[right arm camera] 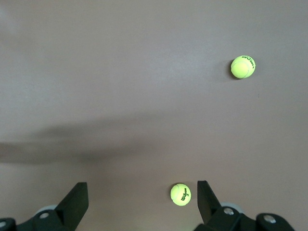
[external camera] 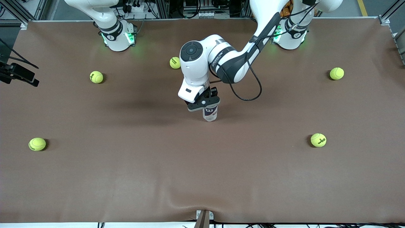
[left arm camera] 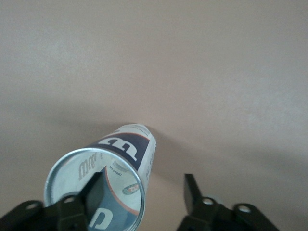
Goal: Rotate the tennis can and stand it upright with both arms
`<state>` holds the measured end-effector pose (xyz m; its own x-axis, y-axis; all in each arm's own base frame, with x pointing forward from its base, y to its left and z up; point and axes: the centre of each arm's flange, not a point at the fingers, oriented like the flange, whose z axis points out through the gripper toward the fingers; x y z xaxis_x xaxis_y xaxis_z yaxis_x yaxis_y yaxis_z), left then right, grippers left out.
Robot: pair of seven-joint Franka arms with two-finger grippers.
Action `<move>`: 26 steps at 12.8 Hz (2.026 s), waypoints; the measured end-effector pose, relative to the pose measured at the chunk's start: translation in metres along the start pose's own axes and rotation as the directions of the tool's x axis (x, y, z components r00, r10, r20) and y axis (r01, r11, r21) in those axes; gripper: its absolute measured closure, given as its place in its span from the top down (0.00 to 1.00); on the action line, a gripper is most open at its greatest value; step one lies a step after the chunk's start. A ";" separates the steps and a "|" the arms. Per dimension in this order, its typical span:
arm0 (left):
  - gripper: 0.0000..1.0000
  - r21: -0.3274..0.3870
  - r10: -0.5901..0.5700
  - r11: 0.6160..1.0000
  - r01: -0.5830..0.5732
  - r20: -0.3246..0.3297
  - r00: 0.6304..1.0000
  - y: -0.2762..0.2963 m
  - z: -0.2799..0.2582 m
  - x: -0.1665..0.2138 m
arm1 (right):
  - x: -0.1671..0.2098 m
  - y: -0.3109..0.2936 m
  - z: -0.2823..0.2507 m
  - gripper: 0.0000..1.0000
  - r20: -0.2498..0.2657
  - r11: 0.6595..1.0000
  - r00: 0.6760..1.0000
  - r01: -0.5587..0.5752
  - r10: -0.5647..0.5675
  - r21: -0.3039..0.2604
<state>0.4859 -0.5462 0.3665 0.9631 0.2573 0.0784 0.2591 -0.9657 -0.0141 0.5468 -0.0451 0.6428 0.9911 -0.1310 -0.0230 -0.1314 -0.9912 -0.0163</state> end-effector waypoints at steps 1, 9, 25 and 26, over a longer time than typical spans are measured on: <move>0.93 -0.023 -0.020 1.000 0.020 0.016 1.000 -0.002 -0.010 0.005 | 0.000 0.000 0.000 1.00 0.000 1.000 1.000 0.000 0.000 0.000; 1.00 -0.164 -0.138 0.977 0.138 0.010 0.990 -0.061 -0.128 0.075 | 0.000 0.000 0.000 1.00 0.000 1.000 1.000 0.000 0.000 0.000; 1.00 -0.089 -0.074 0.993 0.079 0.053 0.996 -0.311 -0.165 0.260 | 0.000 -0.001 0.000 1.00 0.002 1.000 1.000 0.002 -0.002 0.000; 1.00 -0.087 -0.055 0.994 0.059 0.055 0.997 -0.325 -0.168 0.264 | 0.000 -0.001 0.000 1.00 0.002 1.000 1.000 0.002 -0.002 0.000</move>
<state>0.6440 -0.1703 0.5597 0.9501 0.3111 0.0239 0.3085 -0.9481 0.0770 0.5469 -0.0440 0.6424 0.9913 -0.1291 -0.0246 -0.1295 -0.9914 -0.0162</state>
